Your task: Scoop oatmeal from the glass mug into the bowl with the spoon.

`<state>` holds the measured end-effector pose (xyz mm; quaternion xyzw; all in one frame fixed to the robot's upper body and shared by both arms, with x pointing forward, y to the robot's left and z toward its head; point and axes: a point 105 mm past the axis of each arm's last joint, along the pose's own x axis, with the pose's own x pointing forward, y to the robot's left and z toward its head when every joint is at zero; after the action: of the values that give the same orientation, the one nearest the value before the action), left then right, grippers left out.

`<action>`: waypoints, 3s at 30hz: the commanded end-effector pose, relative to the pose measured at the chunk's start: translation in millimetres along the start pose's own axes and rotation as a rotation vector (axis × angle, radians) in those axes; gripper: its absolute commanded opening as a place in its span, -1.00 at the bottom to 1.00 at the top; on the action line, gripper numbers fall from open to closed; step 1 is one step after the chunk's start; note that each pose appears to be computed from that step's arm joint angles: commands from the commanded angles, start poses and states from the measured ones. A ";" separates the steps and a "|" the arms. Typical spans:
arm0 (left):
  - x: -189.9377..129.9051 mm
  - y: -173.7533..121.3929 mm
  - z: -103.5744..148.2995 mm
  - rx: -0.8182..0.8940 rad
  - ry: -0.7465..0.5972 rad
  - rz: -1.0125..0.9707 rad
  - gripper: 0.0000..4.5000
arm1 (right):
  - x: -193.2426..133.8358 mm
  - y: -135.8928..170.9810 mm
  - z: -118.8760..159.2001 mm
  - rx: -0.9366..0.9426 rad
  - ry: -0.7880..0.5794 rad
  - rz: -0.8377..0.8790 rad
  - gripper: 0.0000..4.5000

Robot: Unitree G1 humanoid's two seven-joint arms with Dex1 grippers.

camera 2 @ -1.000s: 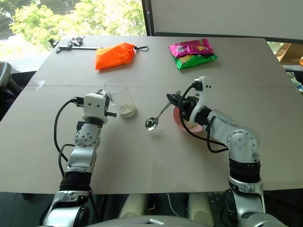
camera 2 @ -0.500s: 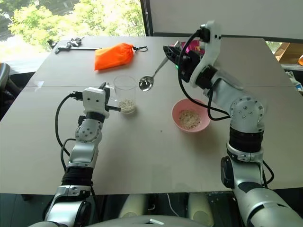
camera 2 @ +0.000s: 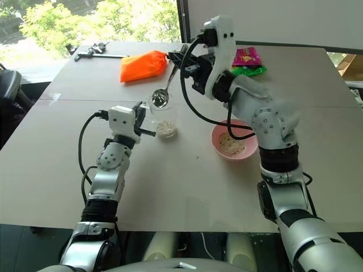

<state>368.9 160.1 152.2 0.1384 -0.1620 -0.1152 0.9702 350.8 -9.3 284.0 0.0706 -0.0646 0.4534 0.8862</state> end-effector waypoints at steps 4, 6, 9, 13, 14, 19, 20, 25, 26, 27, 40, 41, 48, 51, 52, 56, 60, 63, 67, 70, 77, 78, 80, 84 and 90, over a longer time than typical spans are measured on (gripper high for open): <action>10.3 -26.6 10.2 0.014 -0.049 -0.174 -0.99 | 0.2 -2.1 -22.3 -0.161 0.082 0.026 -1.00; 12.4 -28.0 11.1 0.017 -0.055 -0.202 -0.99 | -1.7 -3.1 -36.2 -0.221 0.144 0.038 -1.00; 16.2 -28.8 12.4 0.017 -0.064 -0.235 -0.99 | -2.7 -4.5 -50.2 -0.236 0.199 0.045 -1.00; 20.5 -29.4 14.0 0.026 -0.075 -0.279 -0.99 | -5.9 0.6 -69.2 -0.095 0.272 0.061 -1.00; 21.3 -29.2 14.3 0.031 -0.077 -0.284 -0.99 | -6.3 0.7 -71.6 -0.047 0.277 0.051 -1.00; 23.3 -27.8 13.1 0.035 -0.077 -0.292 -0.99 | -5.2 -15.9 -58.3 0.124 0.224 -0.069 -1.00; 23.0 -28.8 12.0 0.034 -0.075 -0.294 -0.99 | -5.2 -20.5 -50.4 0.149 0.201 -0.091 -1.00; 20.2 -34.3 7.1 0.024 -0.064 -0.305 -0.99 | -8.0 -28.8 -24.9 0.162 0.142 -0.130 -1.00; 19.7 -35.3 5.9 0.019 -0.060 -0.307 -0.99 | -9.0 -29.2 -18.3 0.153 0.127 -0.135 -1.00; 19.3 -35.9 5.0 0.015 -0.058 -0.307 -0.99 | -9.8 -29.2 -12.8 0.146 0.115 -0.138 -1.00; 21.8 -39.7 -0.4 -0.028 -0.050 -0.291 -0.99 | -18.6 -29.4 17.1 0.100 0.058 -0.166 -1.00; 22.3 -39.6 -0.9 -0.035 -0.048 -0.287 -0.99 | -19.4 -29.6 18.4 0.096 0.056 -0.167 -1.00; 26.7 -34.5 -4.8 -0.079 -0.037 -0.245 -0.99 | -23.5 -20.7 21.5 0.085 0.058 -0.129 -1.00; 28.8 -32.8 -5.0 -0.091 -0.038 -0.233 -0.99 | -24.3 -15.1 19.2 0.092 0.062 -0.103 -1.00; 29.2 -32.5 -5.2 -0.095 -0.038 -0.230 -0.99 | -24.3 -14.6 18.9 0.098 0.059 -0.100 -1.00; 29.8 -31.7 -6.8 -0.110 -0.034 -0.221 -0.99 | -24.7 -15.5 19.3 0.147 0.039 -0.102 -1.00; 30.3 -32.2 -6.8 -0.112 -0.036 -0.220 -0.99 | -27.4 -22.8 13.8 0.162 0.051 -0.137 -1.00; 30.7 -34.4 -4.0 -0.114 -0.052 -0.226 -0.99 | -29.1 -30.6 5.3 0.248 0.049 -0.188 -1.00; 31.3 -36.0 -0.5 -0.117 -0.074 -0.227 -0.99 | -34.9 -42.7 -9.0 0.407 0.050 -0.282 -1.00; 31.5 -37.1 0.1 -0.119 -0.083 -0.226 -0.99 | -39.4 -47.3 -14.5 0.500 0.048 -0.327 -1.00; 31.6 -42.1 1.1 -0.127 -0.135 -0.210 -0.99 | -51.3 -56.6 -8.2 0.651 0.004 -0.400 -1.00; 31.6 -42.6 1.9 -0.121 -0.147 -0.208 -0.99 | -52.0 -56.9 -6.8 0.661 -0.001 -0.403 -1.00; 32.1 -43.1 -0.4 -0.127 -0.147 -0.201 -0.99 | -52.9 -56.5 -3.8 0.671 -0.005 -0.405 -1.00; 33.2 -43.5 -4.6 -0.135 -0.142 -0.191 -0.99 | -54.4 -54.8 5.1 0.675 -0.022 -0.396 -1.00; 35.5 -43.9 -5.9 -0.138 -0.149 -0.180 -0.99 | -58.1 -53.2 15.6 0.691 -0.051 -0.367 -1.00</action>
<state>395.7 113.5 144.7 0.0765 -0.2103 -0.2208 0.9493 365.0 -88.6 265.8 0.3841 0.1146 0.2596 0.8786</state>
